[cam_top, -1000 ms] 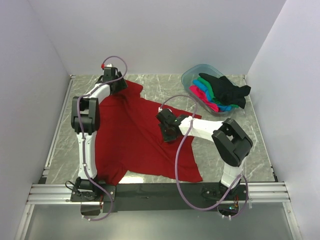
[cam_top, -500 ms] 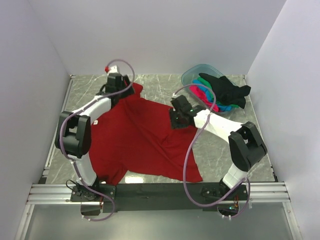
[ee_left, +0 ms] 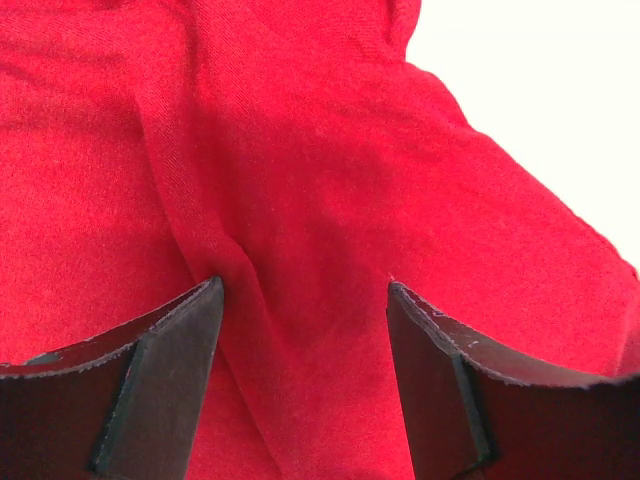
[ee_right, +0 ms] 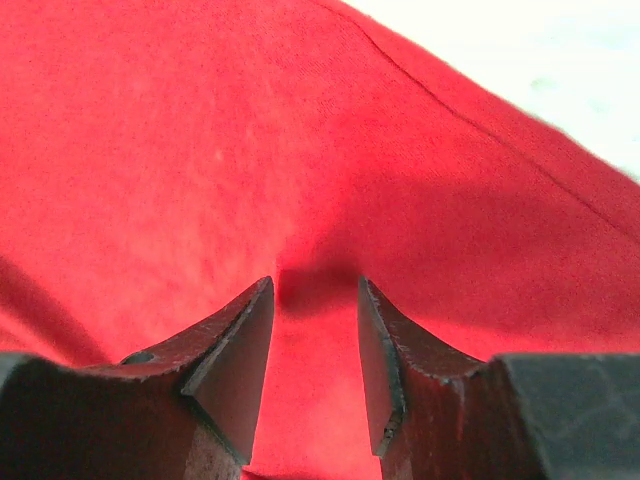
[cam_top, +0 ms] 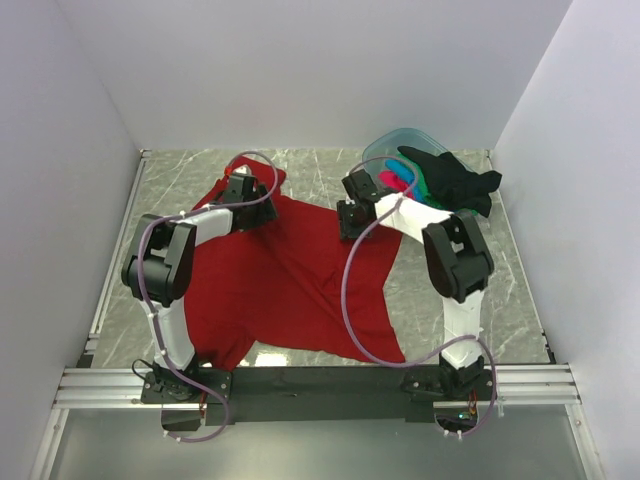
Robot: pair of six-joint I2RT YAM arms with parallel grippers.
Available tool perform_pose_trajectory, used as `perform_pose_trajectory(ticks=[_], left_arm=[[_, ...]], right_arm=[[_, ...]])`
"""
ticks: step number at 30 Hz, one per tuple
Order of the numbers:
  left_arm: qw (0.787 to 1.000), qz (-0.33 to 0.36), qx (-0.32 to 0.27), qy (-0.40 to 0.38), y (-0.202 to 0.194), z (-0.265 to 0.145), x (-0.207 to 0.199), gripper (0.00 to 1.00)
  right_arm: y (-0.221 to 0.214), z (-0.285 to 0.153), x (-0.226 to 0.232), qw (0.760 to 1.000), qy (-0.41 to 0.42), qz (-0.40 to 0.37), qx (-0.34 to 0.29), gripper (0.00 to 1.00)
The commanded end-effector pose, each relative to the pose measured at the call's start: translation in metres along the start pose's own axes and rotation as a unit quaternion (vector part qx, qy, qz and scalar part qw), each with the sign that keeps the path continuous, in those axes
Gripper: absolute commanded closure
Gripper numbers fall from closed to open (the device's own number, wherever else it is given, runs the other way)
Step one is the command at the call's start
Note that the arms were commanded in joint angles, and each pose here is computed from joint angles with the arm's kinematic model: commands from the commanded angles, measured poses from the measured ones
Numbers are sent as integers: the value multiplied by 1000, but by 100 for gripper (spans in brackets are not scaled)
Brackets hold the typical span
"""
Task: Fold and stack the t-shirts
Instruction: Smooth out wrinkles on the flatten tshirt, then grab the side of the flattened tshirt closest away from the robot with both arms
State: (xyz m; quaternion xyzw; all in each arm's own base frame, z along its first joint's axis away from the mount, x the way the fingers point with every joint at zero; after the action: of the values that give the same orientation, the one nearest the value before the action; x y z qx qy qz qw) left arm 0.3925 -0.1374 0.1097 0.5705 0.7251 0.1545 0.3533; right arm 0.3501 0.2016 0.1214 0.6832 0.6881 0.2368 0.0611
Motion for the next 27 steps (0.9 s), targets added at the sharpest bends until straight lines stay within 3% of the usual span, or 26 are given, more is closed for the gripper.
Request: perform_pose_trajectory(ticks=[1, 17, 27], left_arm=[[1000, -22, 19, -11, -7, 7, 11, 28], [999, -47, 9, -10, 25, 13, 37, 28], [998, -54, -3, -8, 53, 27, 50, 28]], right_arm=[[11, 5, 6, 1000, 14, -9, 17, 54], [56, 53, 34, 996, 50, -27, 65, 60], [106, 64, 51, 992, 123, -12, 39, 59]])
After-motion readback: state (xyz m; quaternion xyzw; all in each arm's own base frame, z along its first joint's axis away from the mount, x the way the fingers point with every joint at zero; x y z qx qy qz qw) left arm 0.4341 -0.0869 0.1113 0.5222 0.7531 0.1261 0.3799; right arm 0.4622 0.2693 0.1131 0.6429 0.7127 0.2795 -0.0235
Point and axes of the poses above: each gripper's point midway between its finger pads, its own z axis out along the fingers, its own x axis along the line the jaws close on, y = z × x, the point moved 10 cm from there along -z, back along the fingers, and after that the axes turned 6 degrees about z, right-handed, at the moved point
